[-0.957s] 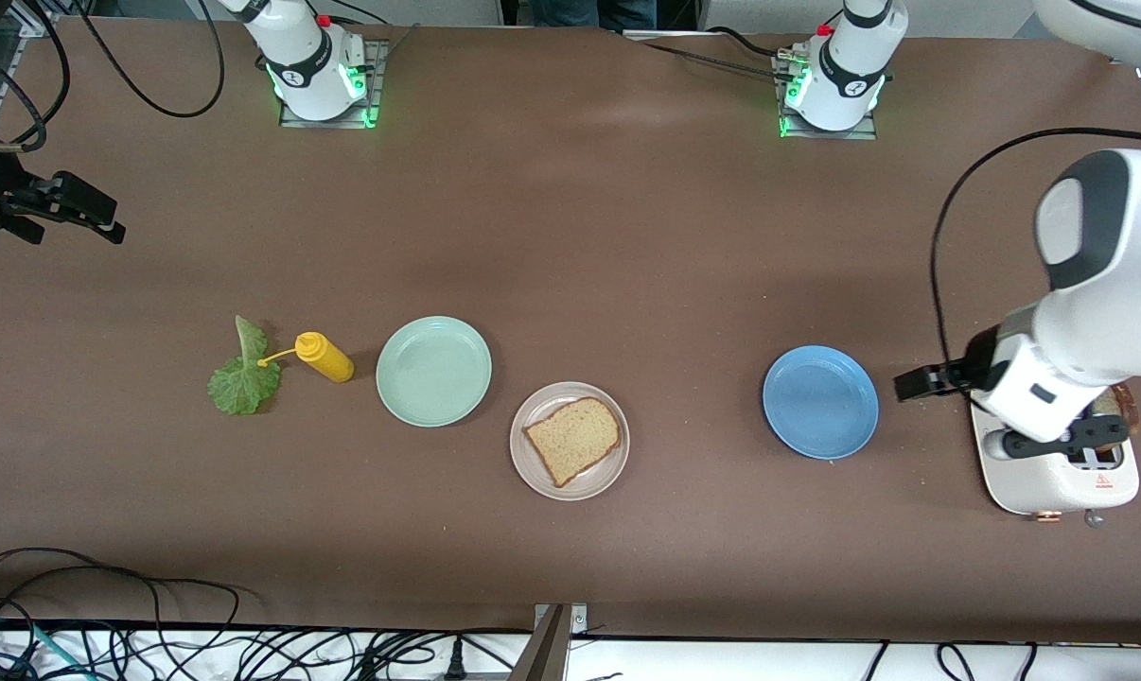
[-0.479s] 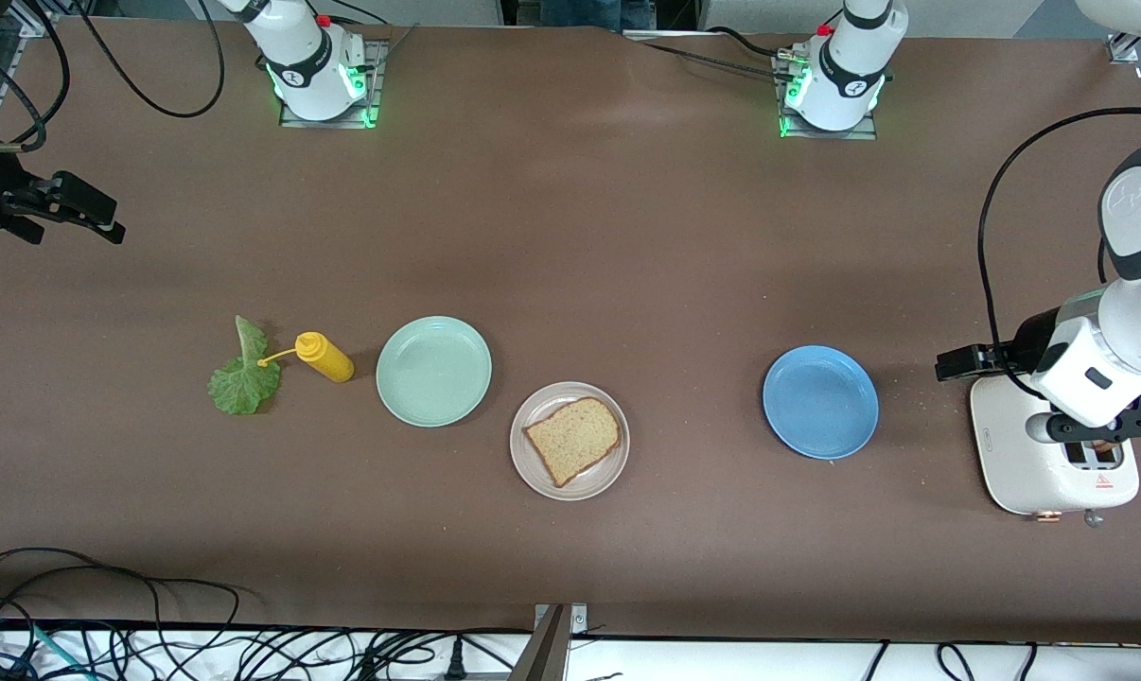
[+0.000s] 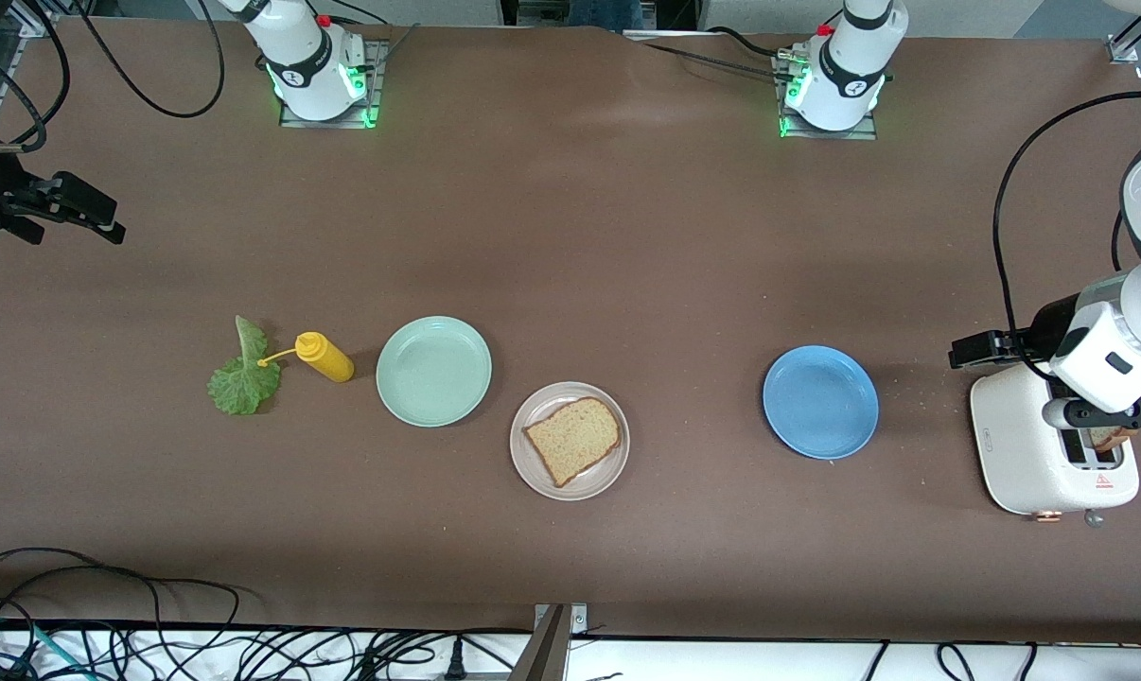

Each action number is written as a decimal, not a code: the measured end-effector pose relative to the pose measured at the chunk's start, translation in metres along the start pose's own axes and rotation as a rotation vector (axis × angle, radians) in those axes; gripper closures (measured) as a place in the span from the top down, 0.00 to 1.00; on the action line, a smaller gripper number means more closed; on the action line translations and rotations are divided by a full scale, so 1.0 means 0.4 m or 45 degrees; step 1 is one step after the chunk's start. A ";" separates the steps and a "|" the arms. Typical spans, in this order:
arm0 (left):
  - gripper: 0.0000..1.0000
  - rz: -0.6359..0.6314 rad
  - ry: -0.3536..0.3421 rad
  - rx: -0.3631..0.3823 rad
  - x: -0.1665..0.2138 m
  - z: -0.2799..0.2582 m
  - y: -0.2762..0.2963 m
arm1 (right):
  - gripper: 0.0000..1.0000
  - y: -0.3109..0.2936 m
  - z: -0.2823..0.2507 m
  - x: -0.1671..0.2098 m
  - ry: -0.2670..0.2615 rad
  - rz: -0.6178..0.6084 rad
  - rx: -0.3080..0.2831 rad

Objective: Make sandwich on beige plate with both arms
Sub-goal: 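Withdraw the left gripper back toward the toaster, then reach the right gripper to the lettuce leaf and grasp its stem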

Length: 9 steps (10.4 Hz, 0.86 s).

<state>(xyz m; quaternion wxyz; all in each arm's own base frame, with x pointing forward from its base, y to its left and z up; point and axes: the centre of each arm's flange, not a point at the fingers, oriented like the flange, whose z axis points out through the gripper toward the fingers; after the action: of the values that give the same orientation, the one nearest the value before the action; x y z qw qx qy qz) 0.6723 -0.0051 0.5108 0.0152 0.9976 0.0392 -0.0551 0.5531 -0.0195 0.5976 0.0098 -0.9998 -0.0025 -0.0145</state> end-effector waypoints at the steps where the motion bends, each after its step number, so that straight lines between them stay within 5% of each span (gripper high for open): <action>1: 1.00 0.000 0.000 0.000 0.000 0.000 0.000 | 1.00 0.000 0.007 0.003 -0.006 0.000 0.000; 4: 1.00 0.000 -0.004 0.000 0.000 0.004 -0.002 | 1.00 -0.014 0.088 0.037 -0.073 -0.014 0.002; 9: 1.00 0.000 -0.002 0.000 -0.001 0.002 -0.004 | 1.00 0.041 0.420 0.117 -0.251 0.015 0.002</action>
<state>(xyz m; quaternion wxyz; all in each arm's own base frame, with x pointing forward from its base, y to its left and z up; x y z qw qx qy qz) 0.6715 -0.0036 0.5101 0.0154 0.9975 0.0393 -0.0560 0.6049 -0.0325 0.4307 0.0103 -0.9964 0.0025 0.0842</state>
